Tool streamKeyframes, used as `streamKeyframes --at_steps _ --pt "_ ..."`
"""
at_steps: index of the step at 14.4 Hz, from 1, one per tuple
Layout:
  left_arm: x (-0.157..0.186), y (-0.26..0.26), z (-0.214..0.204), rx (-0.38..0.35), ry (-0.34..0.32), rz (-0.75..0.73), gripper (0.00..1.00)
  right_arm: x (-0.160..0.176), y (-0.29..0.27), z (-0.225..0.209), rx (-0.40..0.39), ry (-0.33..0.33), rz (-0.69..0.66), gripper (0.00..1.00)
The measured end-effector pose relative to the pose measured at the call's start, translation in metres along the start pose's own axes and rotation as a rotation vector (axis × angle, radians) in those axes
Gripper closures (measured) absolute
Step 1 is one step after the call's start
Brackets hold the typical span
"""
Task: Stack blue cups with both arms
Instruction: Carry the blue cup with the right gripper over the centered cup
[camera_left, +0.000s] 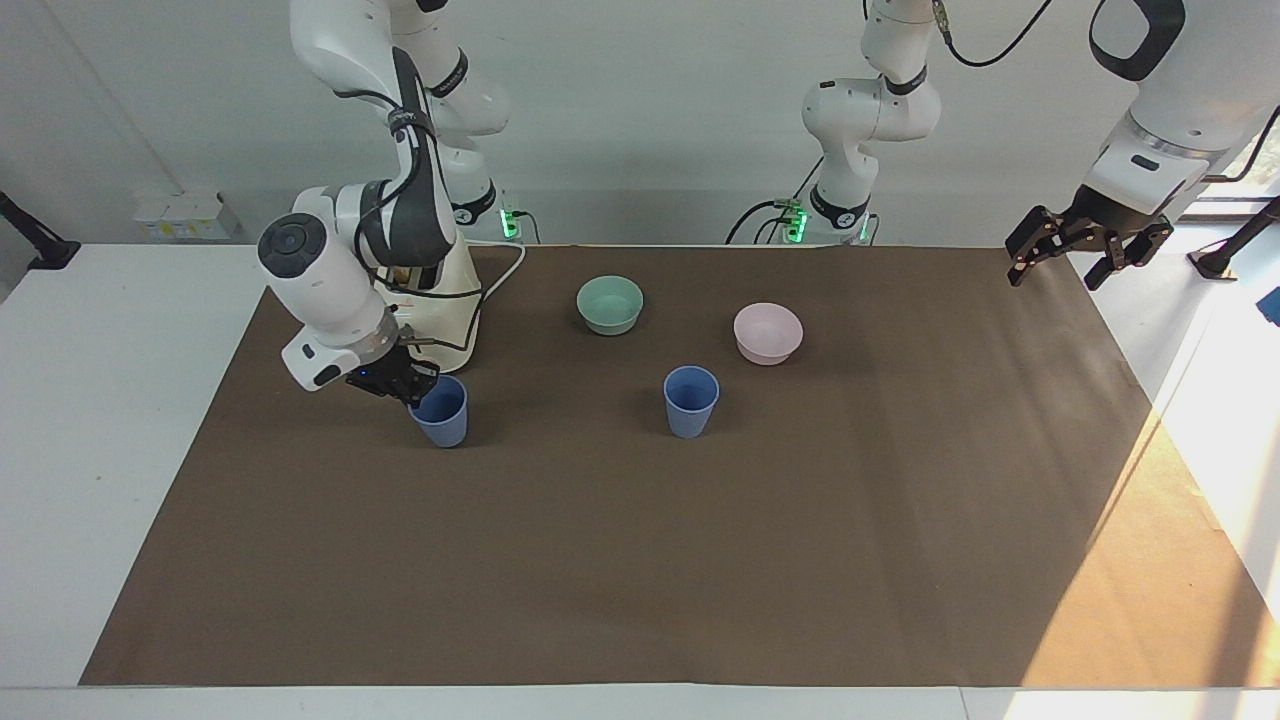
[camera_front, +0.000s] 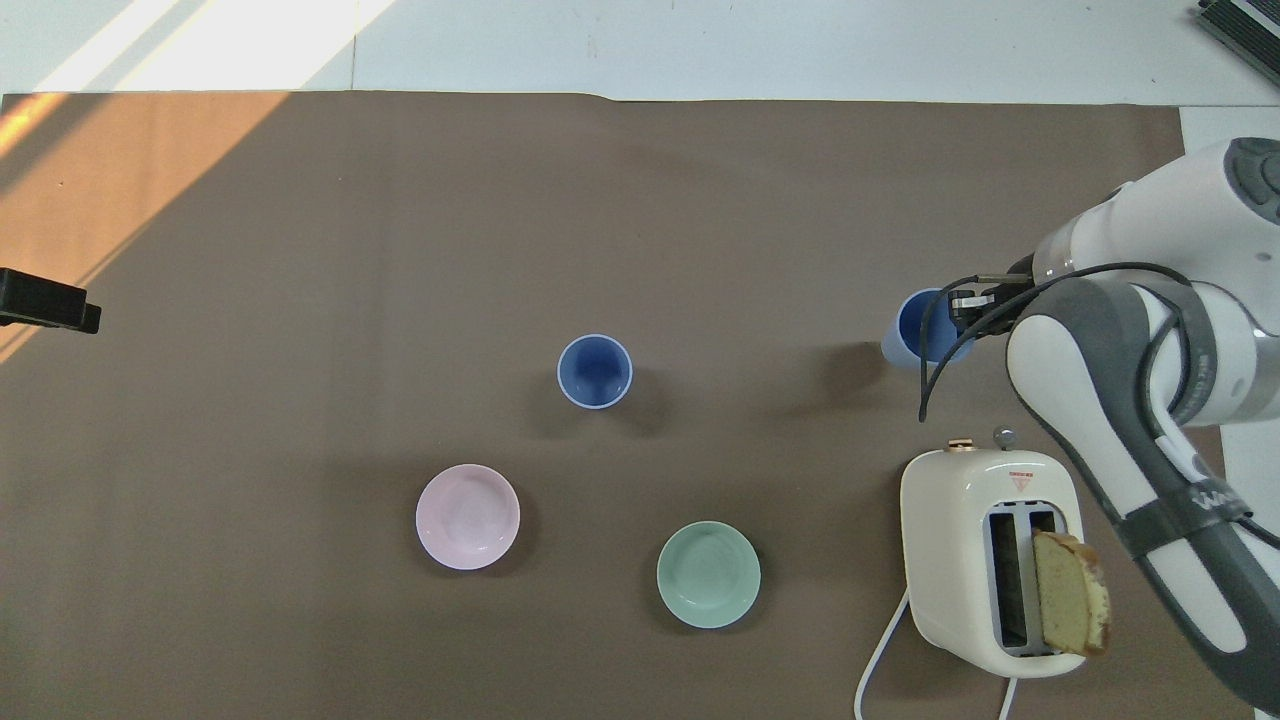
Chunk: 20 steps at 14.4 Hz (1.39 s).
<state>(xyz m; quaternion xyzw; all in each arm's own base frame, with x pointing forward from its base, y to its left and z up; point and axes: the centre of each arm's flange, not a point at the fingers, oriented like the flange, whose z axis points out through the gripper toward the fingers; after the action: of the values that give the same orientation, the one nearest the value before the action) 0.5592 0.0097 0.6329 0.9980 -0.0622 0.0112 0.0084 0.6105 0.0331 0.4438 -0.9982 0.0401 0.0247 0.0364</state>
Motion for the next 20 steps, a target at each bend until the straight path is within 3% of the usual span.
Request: streamKeyframes --at_steps 4,10,15,20 --pt "0.0 0.0 0.0 0.0 0.0 0.0 0.0 -0.006 -0.086 -0.059 0.026 0.054 0.028 0.95" --pt "0.0 0.0 0.0 0.0 0.0 0.0 0.0 -0.051 -0.242 -0.088 0.072 0.089 0.099 0.95" --pt "0.0 0.0 0.0 0.0 0.0 0.0 0.0 -0.087 -0.317 -0.079 0.099 0.091 0.08 0.95" --pt "-0.002 -0.016 -0.001 0.001 0.004 -0.029 0.0 -0.082 -0.341 -0.036 0.1 0.069 0.092 0.95"
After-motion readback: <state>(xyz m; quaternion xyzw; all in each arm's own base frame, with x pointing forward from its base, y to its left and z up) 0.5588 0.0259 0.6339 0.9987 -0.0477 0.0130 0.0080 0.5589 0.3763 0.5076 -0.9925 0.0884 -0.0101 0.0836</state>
